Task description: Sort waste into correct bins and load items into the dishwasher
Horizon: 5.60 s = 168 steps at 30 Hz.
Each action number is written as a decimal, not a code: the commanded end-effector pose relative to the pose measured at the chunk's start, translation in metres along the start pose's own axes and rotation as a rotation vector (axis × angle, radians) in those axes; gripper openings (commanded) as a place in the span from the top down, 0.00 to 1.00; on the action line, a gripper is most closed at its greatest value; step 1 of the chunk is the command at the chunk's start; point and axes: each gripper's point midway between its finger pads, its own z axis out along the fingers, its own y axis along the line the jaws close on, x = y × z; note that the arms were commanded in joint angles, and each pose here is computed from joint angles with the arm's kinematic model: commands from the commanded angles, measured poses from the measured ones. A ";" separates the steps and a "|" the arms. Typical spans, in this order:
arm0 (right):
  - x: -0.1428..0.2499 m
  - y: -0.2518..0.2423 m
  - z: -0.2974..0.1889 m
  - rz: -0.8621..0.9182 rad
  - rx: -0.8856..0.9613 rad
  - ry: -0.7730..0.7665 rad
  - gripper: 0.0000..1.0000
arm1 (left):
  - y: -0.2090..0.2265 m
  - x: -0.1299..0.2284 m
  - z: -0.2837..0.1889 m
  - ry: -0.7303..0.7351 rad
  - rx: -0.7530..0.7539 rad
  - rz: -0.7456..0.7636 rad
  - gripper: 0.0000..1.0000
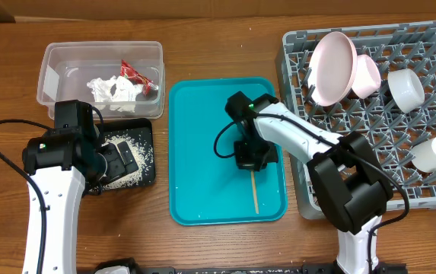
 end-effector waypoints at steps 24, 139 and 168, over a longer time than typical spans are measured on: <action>-0.021 -0.140 -0.149 0.030 0.078 -0.414 0.96 | -0.001 -0.002 -0.001 -0.001 0.008 -0.016 0.00; 0.033 -0.091 -0.083 0.094 -0.151 -0.226 0.85 | 0.006 -0.010 -0.001 -0.038 -0.037 -0.002 0.00; 0.007 -0.155 -0.209 0.246 -0.235 -0.542 0.11 | -0.021 0.021 -0.005 0.088 0.147 0.221 0.00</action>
